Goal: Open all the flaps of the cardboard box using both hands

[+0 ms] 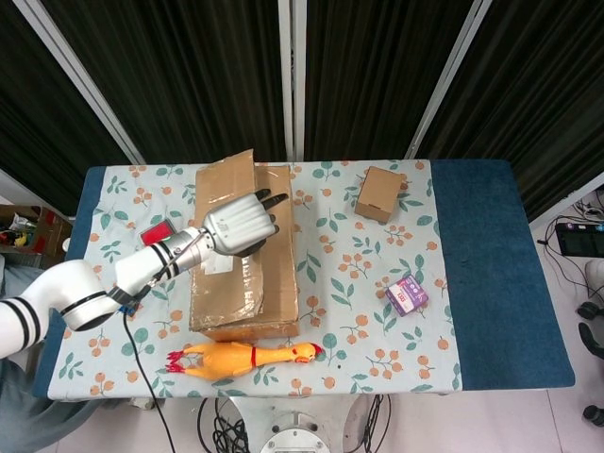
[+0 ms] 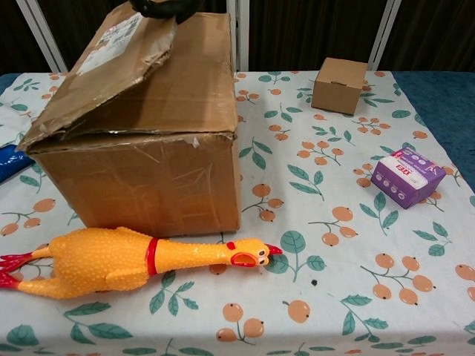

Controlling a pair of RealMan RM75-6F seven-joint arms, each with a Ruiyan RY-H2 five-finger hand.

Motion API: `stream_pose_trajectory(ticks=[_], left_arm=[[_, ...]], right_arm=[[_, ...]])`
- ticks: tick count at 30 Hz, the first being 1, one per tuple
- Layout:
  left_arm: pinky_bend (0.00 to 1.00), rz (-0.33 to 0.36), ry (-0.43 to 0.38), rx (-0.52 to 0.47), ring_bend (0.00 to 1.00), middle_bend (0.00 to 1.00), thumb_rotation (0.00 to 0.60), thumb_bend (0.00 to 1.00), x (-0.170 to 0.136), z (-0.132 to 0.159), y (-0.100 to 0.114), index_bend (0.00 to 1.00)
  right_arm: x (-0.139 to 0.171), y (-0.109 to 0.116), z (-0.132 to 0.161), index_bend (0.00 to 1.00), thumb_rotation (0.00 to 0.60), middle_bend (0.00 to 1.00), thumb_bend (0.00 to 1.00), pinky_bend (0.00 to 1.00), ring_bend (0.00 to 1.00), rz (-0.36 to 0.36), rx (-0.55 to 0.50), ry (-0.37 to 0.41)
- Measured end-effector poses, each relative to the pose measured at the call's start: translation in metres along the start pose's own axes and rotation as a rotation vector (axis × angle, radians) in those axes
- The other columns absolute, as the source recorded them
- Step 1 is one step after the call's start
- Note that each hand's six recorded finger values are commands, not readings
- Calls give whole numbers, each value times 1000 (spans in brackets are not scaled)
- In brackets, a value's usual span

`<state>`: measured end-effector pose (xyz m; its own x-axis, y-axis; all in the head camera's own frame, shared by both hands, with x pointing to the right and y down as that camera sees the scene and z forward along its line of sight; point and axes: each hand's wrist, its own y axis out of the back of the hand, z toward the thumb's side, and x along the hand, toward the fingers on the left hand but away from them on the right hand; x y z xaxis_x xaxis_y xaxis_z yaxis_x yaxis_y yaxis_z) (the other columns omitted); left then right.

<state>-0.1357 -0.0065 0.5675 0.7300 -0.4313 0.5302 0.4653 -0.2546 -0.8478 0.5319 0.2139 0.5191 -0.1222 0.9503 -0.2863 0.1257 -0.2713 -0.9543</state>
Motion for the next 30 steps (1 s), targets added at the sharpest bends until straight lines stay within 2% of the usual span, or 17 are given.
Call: stream_pose_trajectory(ticks=[9,18,24,30], left_arm=[[192,-15,94,-72,87,479,464,561,-47,-21,13,550],[193,-4,246,-199,87,467,455,561,-102,-53,16,549],[193,63,325,-303,87,442,443,561,-133,-69,17,548],[198,153,414,-491,88,403,398,545,-169,-88,3,504]], right_arm=[[-2,-3,11,0,600,0,233,0,0,10,7,28],[-1,-5,22,0,600,0,233,0,0,23,21,47],[-3,-6,30,0,600,0,234,0,0,29,26,65],[-3,-8,33,0,600,0,233,0,0,37,31,68]])
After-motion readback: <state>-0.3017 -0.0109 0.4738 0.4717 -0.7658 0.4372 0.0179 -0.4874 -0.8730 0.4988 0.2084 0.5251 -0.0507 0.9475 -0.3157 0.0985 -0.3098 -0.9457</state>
